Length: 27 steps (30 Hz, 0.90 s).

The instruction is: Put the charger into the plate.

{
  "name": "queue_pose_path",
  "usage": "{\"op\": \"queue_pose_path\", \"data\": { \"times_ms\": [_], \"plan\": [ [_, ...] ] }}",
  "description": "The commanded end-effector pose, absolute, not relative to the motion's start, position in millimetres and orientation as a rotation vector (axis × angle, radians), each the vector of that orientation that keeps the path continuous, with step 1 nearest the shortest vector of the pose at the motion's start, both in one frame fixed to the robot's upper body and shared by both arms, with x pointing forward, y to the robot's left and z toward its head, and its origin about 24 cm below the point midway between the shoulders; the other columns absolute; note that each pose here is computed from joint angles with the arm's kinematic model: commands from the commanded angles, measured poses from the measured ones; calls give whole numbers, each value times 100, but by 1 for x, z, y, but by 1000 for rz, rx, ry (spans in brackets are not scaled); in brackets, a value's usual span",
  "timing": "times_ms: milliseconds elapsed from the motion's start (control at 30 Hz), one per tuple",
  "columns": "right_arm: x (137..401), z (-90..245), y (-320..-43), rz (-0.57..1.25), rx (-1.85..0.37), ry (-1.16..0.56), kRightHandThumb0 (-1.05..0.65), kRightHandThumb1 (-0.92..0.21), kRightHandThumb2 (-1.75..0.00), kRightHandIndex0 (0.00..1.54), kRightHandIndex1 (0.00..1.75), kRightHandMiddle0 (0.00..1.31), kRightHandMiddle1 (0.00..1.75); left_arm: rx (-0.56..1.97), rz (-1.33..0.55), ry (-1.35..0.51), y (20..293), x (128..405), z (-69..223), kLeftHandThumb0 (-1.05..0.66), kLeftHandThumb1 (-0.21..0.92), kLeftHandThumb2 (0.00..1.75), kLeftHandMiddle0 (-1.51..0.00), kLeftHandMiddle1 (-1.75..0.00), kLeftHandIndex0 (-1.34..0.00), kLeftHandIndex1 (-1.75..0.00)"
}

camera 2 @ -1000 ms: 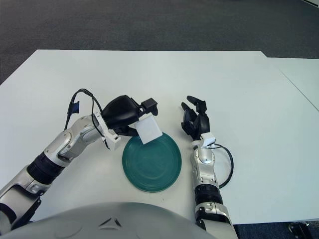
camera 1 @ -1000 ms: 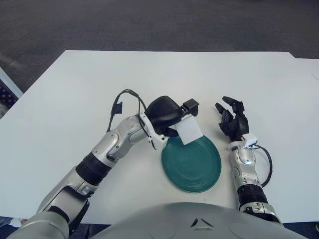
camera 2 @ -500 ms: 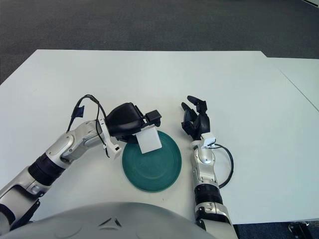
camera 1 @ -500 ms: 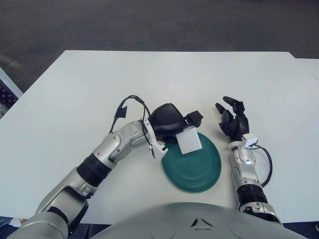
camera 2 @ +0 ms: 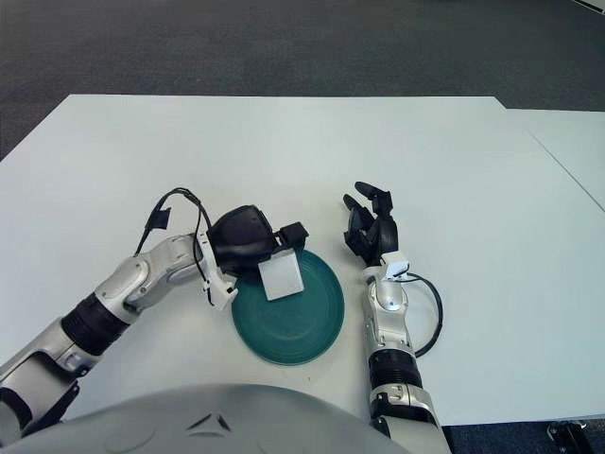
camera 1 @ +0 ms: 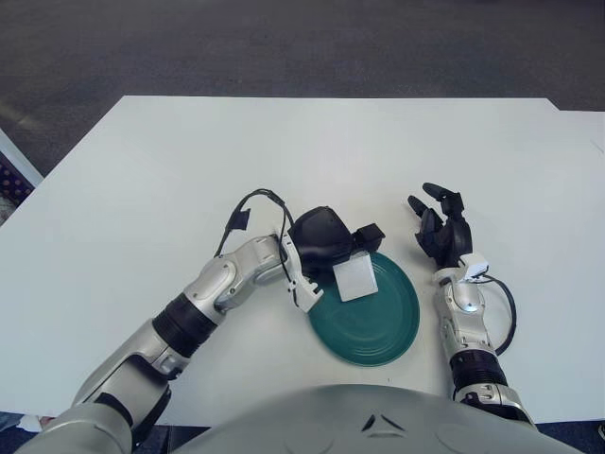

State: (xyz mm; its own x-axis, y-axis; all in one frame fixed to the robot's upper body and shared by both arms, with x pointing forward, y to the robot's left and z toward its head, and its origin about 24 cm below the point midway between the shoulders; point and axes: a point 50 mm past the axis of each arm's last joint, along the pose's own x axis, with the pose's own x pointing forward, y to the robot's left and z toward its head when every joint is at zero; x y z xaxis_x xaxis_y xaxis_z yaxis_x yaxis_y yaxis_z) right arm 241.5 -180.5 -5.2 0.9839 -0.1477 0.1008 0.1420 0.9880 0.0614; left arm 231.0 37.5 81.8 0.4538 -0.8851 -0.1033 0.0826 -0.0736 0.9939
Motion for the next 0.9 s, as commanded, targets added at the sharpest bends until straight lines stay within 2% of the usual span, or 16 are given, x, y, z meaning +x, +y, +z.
{"op": "queue_pose_path", "data": {
  "times_ms": [0,667,800,867],
  "plan": [
    [199,-67,-164,-196,157,218,-70,-92,-74,42,20,3,98,1442,-940,-778,38,232,80,-46,37,125,-127,-175,-57,-175],
    [201,-65,-161,-197,144,213,-72,-92,-77,42,24,2,98,1431,-935,-840,37,229,71,-47,35,127,-127,-175,-58,-175],
    [201,-66,-160,-196,145,216,-73,-92,-77,41,24,3,98,1403,-924,-855,37,229,71,-47,37,125,-126,-175,-58,-175],
    [201,-66,-160,-194,148,221,-72,-92,-77,41,25,3,98,1360,-901,-867,38,228,70,-45,42,118,-119,-175,-53,-175]
  ]
}}
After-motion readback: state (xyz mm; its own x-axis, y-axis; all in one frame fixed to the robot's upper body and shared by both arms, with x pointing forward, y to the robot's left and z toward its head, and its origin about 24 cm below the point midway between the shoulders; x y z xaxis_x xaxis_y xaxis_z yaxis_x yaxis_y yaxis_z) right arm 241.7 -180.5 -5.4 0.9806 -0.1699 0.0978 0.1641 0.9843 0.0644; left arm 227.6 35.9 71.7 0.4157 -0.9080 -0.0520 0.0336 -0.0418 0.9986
